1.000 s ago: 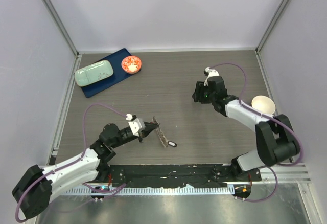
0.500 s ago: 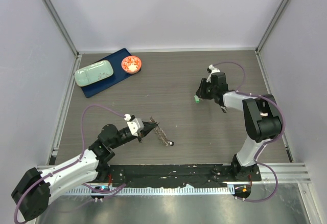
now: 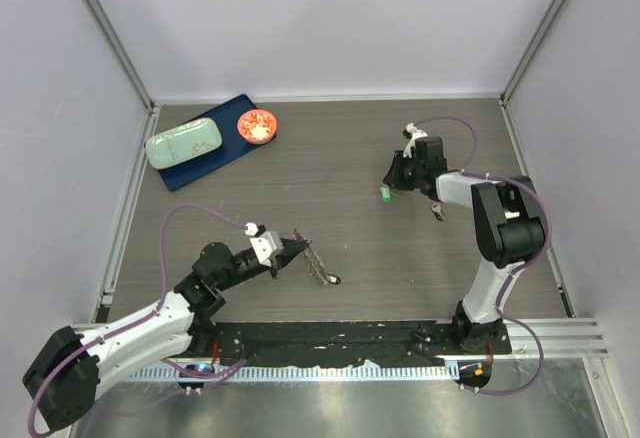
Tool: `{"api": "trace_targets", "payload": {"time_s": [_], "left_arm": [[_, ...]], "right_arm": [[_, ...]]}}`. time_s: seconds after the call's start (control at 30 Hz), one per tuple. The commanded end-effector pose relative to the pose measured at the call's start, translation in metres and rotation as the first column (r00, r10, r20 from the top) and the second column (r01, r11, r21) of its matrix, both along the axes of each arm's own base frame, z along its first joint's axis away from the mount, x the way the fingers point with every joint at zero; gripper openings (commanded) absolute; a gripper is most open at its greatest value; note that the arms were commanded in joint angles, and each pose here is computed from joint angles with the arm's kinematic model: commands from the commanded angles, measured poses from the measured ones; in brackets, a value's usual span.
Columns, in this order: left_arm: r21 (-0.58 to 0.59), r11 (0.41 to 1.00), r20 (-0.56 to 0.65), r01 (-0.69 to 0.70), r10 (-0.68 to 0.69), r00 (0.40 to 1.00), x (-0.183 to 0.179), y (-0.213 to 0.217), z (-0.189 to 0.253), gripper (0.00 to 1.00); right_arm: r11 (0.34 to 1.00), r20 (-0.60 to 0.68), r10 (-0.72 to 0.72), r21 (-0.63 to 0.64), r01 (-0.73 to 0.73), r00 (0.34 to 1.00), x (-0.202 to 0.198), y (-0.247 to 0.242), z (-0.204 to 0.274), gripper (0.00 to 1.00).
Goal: Put the keys on the keyring
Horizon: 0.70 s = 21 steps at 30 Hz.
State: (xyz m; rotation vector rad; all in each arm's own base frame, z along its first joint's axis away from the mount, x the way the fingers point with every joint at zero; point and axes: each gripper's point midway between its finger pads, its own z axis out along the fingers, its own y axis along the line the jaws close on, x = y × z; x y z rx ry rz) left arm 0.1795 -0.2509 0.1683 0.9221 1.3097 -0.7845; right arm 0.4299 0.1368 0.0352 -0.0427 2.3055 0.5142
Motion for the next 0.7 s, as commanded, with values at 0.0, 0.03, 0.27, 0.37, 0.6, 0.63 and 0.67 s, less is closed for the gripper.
{"api": "trace_targets", "payload": {"time_s": [0.0,0.03,0.27,0.37,0.6,0.63,0.67], "left_arm": [[-0.046,0.999,0.067,-0.003,0.006,0.998,0.003,-0.002,0.022,0.00],[-0.047,0.999,0.068,-0.003,0.006,0.998,0.002,-0.001,0.023,0.00],[-0.047,0.999,0.071,0.000,0.003,0.997,0.002,-0.001,0.024,0.00],[-0.048,0.999,0.072,0.003,0.000,0.997,0.001,-0.001,0.024,0.00],[-0.049,0.997,0.104,0.066,-0.060,0.993,-0.007,-0.007,0.029,0.00],[-0.051,0.996,0.112,0.072,-0.066,0.992,-0.008,-0.008,0.031,0.00],[-0.050,0.996,0.116,0.076,-0.070,0.991,-0.008,-0.008,0.032,0.00]], "right_arm": [[0.999,0.040,0.037,0.010,-0.037,0.999,0.013,0.006,0.011,0.24],[0.999,0.036,0.040,0.009,-0.041,0.999,0.013,0.006,0.009,0.22],[0.998,0.036,0.066,0.016,-0.067,0.997,0.012,0.009,0.010,0.07],[0.996,0.050,0.088,0.010,-0.089,0.995,0.009,0.011,0.019,0.01],[0.983,0.160,0.179,0.009,-0.183,0.971,-0.016,0.027,0.070,0.01],[0.977,0.172,0.212,-0.021,-0.212,0.962,-0.023,0.030,0.072,0.01],[0.971,0.190,0.238,-0.040,-0.234,0.953,-0.029,0.035,0.079,0.01]]}}
